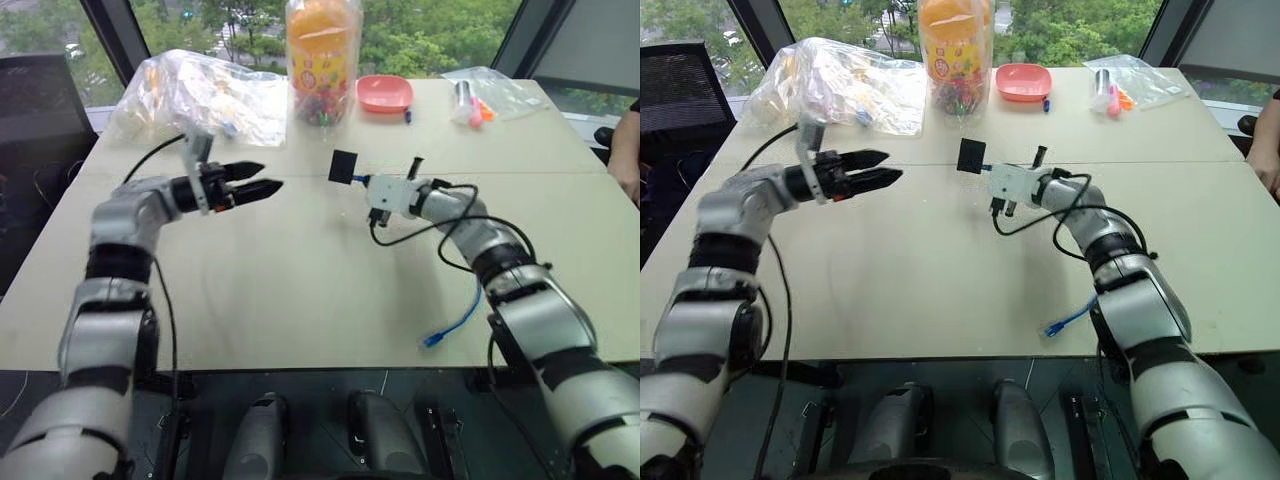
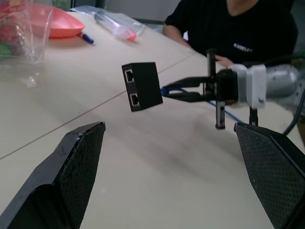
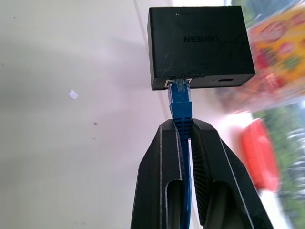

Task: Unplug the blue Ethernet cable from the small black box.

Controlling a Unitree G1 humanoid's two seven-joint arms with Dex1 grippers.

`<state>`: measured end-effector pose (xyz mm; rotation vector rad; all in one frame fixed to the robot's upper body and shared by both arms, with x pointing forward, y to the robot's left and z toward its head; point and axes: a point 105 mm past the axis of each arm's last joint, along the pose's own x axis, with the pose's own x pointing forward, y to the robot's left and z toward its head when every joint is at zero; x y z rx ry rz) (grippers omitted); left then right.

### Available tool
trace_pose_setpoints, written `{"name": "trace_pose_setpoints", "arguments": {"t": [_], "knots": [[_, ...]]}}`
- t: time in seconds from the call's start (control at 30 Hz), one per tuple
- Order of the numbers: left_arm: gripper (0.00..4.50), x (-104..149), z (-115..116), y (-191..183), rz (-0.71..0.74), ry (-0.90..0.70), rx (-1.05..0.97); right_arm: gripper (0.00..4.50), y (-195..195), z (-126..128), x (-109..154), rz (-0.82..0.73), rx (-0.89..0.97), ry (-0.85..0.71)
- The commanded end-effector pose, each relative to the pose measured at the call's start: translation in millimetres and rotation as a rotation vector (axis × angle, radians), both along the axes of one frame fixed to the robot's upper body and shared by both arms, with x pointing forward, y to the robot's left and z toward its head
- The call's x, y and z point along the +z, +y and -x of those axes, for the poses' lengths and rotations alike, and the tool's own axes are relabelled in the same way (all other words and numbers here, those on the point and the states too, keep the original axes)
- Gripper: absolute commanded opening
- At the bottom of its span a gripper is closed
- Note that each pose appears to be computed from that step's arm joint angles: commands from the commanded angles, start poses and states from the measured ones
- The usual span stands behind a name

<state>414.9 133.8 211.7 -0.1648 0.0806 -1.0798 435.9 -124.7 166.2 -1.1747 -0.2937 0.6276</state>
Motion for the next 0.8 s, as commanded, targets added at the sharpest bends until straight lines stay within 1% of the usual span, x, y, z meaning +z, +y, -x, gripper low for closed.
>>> {"name": "trace_pose_setpoints", "arguments": {"t": [0.03, 0.1, 0.17, 0.23, 0.5, 0.6, 0.63, 0.67, 0.7, 0.8], "knots": [[4.5, 12, -12, -8, 0.05, -0.015, 0.025, 0.02, 5, 9, 32, -0.005, 0.046, -0.145], [4.5, 13, -16, -24, 0.082, 0.005, 0.015, 0.02, 6, 15, 36, -0.001, 0.063, -0.178], [4.5, 11, -19, -40, 0.082, 0.016, 0.007, 0.02, 7, 20, 41, 0.0, 0.073, -0.207], [4.5, 14, -21, -52, 0.111, 0.023, -0.001, 0.02, 7, 23, 43, 0.013, 0.074, -0.222], [4.5, 22, -21, -72, 0.155, 0.02, -0.021, 0.02, 13, 35, 46, 0.01, 0.086, -0.24], [3.77, 21, -20, -75, 0.149, 0.02, -0.033, 0.0, 14, 39, 45, 0.012, 0.092, -0.24], [3.34, 21, -19, -76, 0.144, 0.02, -0.048, 0.0, 15, 41, 45, 0.012, 0.094, -0.241], [2.78, 20, -18, -77, 0.143, 0.022, -0.057, 0.0, 16, 43, 45, 0.011, 0.097, -0.242], [2.49, 20, -17, -78, 0.146, 0.026, -0.068, 0.0, 17, 44, 46, 0.007, 0.101, -0.243], [1.28, 20, -15, -79, 0.145, 0.027, -0.086, 0.0, 21, 48, 47, 0.002, 0.111, -0.247]]}}
